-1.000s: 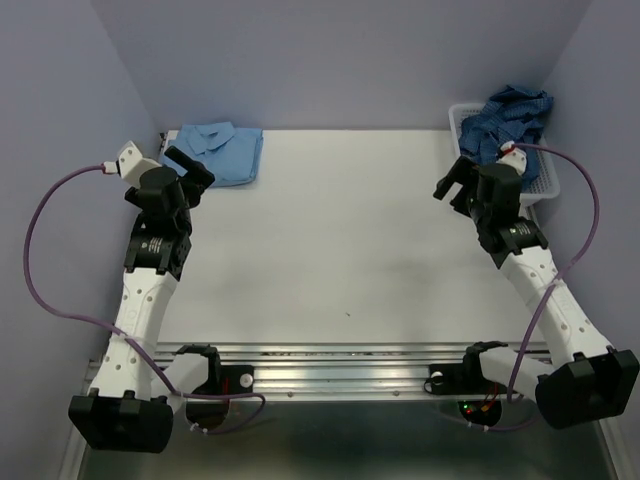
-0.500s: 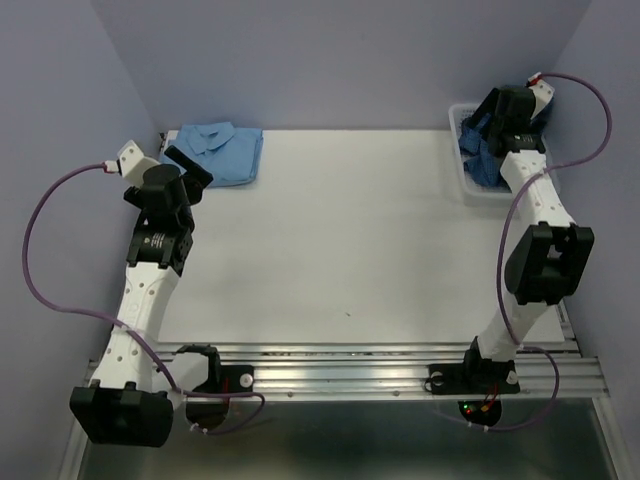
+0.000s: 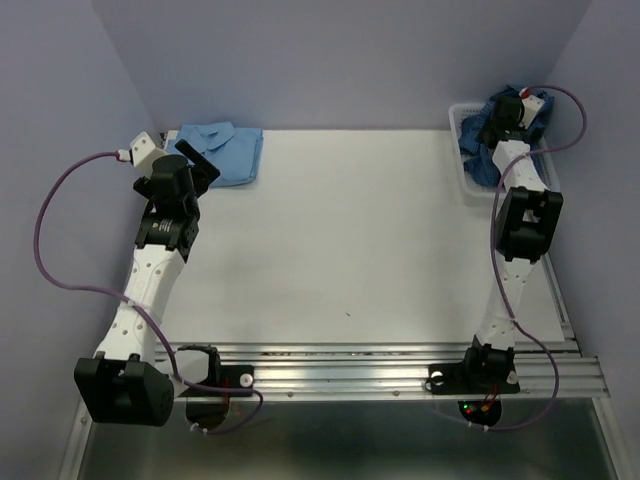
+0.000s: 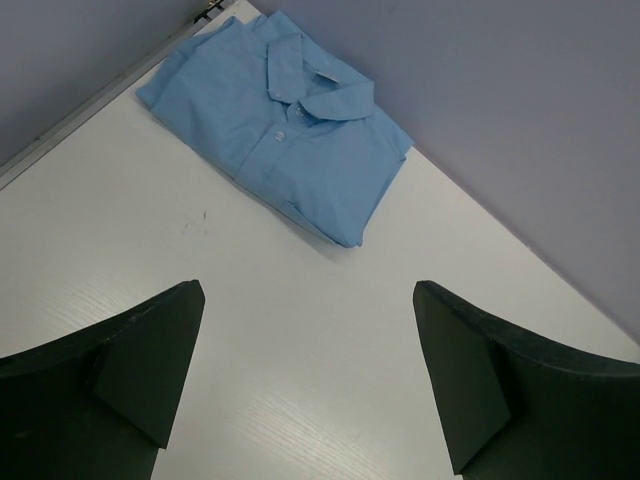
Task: Fold and stack the long sleeve shirts
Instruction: Grab the shirt from the pile
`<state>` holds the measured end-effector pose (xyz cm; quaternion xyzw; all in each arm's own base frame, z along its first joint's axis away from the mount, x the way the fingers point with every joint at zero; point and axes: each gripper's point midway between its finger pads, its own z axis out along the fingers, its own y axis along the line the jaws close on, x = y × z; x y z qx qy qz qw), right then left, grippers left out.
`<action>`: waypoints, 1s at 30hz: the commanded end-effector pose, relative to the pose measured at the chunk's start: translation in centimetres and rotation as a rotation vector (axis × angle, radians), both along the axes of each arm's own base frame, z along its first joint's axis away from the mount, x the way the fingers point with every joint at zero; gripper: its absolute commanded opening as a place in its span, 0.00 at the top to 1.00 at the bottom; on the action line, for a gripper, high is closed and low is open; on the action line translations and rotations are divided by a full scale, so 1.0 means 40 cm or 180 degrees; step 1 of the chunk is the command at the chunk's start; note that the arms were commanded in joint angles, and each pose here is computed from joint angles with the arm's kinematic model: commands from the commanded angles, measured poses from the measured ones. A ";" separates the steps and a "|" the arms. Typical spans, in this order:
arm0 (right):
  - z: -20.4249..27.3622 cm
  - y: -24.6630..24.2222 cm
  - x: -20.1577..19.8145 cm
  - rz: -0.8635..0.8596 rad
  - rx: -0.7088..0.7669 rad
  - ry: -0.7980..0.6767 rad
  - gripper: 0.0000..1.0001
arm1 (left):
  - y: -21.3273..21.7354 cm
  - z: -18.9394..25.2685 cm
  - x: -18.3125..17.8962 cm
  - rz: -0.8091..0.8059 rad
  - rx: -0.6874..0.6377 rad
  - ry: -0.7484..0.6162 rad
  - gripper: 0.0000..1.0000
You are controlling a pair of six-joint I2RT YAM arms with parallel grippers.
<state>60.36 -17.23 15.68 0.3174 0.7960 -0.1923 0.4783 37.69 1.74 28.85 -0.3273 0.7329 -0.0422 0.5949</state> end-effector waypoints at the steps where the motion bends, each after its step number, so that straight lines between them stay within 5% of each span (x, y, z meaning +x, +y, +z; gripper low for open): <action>1: 0.032 -0.109 -0.007 -0.0366 -0.0310 -0.0021 0.00 | 0.004 0.086 0.007 0.0003 0.0021 -0.0266 0.01; 7: -0.077 -0.104 0.068 -0.0063 -0.0217 0.0070 0.00 | 0.006 0.082 0.021 0.0006 0.0049 -0.0209 0.01; 9: -0.116 -0.104 0.086 0.0059 -0.0145 0.0099 0.23 | 0.009 0.077 0.023 0.0023 0.0061 -0.0164 0.01; 11: -0.100 -0.106 0.096 0.0052 -0.0158 0.0034 0.62 | 0.009 0.074 0.026 0.0027 0.0066 -0.0135 0.01; 15: 0.086 -0.101 0.097 0.0104 -0.0255 -0.0370 0.99 | 0.005 0.070 0.032 -0.0002 0.0060 -0.0133 0.01; 23: 0.607 0.032 0.009 0.0791 -0.0114 -0.1609 0.99 | -0.022 0.080 0.028 -0.0184 -0.0018 -0.0273 0.01; 30: 0.979 0.467 -0.147 0.2702 -0.0070 -0.2519 0.99 | -0.048 0.087 0.030 -0.0352 -0.0096 -0.0367 0.01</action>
